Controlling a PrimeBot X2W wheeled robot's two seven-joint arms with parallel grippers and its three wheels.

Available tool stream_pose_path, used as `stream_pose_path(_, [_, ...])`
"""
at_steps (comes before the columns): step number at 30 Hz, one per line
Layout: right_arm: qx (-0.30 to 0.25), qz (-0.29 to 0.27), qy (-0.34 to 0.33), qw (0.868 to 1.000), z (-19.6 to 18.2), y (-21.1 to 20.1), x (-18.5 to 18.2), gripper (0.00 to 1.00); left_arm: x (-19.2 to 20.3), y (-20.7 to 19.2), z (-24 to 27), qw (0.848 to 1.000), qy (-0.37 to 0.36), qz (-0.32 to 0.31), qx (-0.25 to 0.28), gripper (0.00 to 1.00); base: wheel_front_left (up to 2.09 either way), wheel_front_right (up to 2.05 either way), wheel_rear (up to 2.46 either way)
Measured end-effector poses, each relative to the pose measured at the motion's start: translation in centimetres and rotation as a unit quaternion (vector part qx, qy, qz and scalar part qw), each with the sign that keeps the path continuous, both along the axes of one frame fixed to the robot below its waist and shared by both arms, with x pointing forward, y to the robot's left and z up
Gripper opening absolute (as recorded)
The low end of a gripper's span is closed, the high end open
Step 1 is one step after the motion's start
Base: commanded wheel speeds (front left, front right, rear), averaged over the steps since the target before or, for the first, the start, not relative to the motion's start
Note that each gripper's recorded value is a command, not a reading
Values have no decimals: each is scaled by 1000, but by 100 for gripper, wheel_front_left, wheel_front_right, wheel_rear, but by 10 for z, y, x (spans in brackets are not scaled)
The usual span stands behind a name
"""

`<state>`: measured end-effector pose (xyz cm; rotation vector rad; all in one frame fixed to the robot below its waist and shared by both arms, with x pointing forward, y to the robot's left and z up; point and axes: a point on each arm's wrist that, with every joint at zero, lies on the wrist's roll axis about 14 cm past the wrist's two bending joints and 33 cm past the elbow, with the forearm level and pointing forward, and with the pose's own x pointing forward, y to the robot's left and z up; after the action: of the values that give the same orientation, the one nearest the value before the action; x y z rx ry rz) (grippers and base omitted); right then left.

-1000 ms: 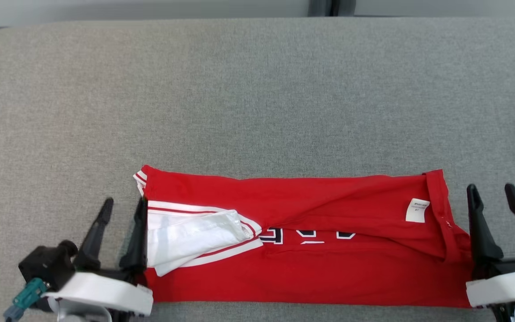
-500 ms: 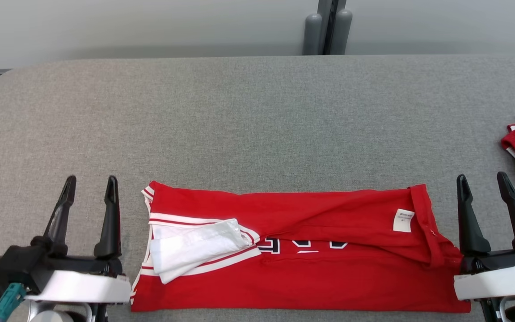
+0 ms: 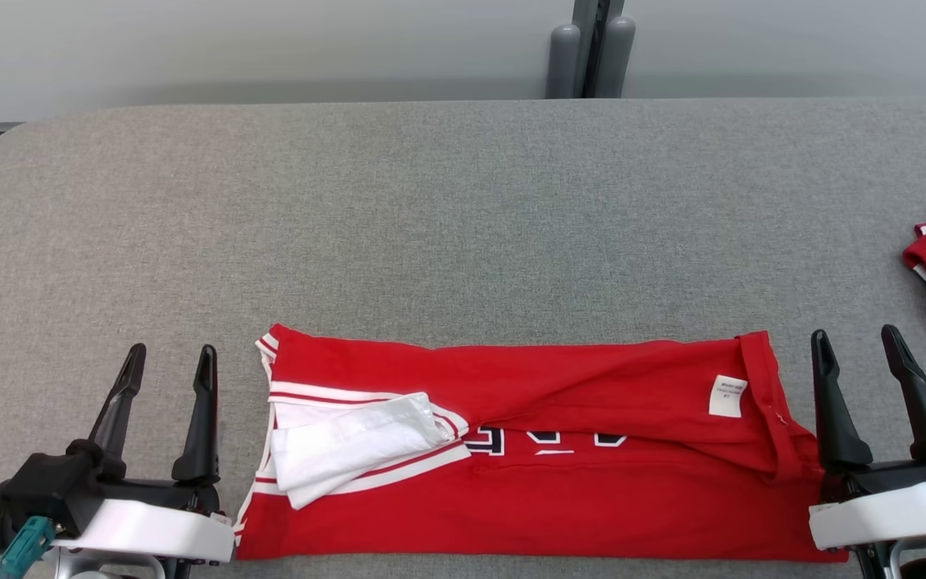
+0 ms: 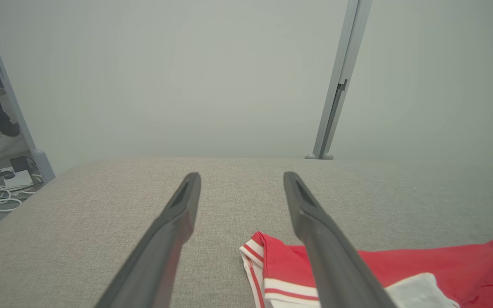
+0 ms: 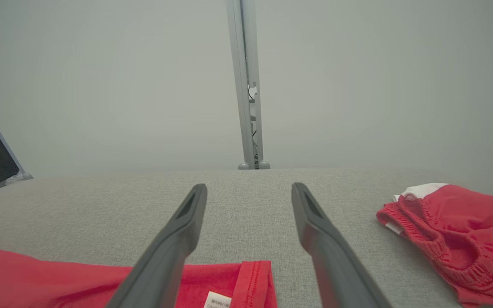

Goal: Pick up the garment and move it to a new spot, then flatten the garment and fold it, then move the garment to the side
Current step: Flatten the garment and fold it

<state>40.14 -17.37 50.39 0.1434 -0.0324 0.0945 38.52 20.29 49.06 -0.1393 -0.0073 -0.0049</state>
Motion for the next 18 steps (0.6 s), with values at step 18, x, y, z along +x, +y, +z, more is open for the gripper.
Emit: stream_pose_path(18, [7, -22, 95, 995, -63, -21, -3, 100, 9, 1, -8, 1000, 9, 1, 4, 100, 0, 0, 0])
